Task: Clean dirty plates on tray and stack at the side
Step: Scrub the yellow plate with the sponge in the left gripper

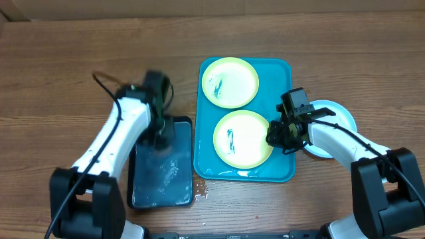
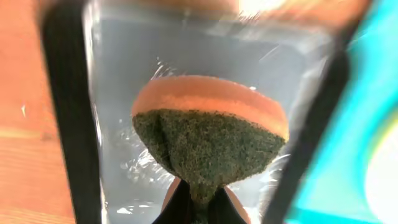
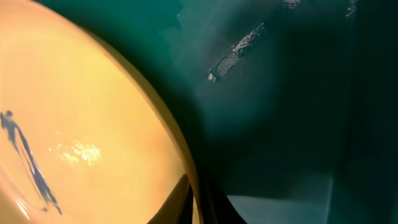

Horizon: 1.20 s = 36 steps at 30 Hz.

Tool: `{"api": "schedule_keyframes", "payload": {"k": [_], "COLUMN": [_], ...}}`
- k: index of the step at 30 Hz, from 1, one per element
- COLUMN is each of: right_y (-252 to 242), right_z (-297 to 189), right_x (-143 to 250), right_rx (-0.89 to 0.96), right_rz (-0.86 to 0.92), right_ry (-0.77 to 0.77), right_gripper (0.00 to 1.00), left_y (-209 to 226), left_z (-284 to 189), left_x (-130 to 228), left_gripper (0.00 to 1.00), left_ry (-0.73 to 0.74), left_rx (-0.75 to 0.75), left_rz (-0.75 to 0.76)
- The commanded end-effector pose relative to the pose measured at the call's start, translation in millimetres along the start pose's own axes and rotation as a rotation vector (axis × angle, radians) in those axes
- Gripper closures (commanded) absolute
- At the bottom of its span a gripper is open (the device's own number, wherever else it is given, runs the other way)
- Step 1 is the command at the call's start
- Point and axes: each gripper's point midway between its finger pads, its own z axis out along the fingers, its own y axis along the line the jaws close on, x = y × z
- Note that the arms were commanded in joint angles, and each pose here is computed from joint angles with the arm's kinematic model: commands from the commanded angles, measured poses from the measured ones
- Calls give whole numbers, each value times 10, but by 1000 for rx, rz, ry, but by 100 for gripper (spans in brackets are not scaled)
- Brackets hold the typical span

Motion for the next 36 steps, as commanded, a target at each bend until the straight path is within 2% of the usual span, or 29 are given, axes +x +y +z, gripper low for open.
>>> {"api": "schedule_keyframes", "payload": {"k": [1,7,14,17,23,30,36], "right_y": [-75,-78,-85,-91,-101,-104,-103], "right_z": [75,75,74,74,73,73,73], "right_x": [2,7,21,35,56,61,61], "right_rx": [38,40,42,45,49,51,50], "right_rz": [25,26,30,31,33,34,34], "right_ry": [6,8,14,19,28,30,30], "right_gripper": [96,96,96,96,96,96,96], "left_y": [-406,-1269,-1982,-2051,-2063,-1577,-1469], "left_z": [-443,-616,-51,299,760,843,838], "left_x": [-225,-212,133,236,290,-53,-100], "left_gripper": [96,96,96,96,96,96,96], "left_ry": [-96,-160,-81,-30,48,-53,-64], "left_rx": [142,391,383,299,234,28,-15], "left_rz": [43,163,267,224,202,144,152]}}
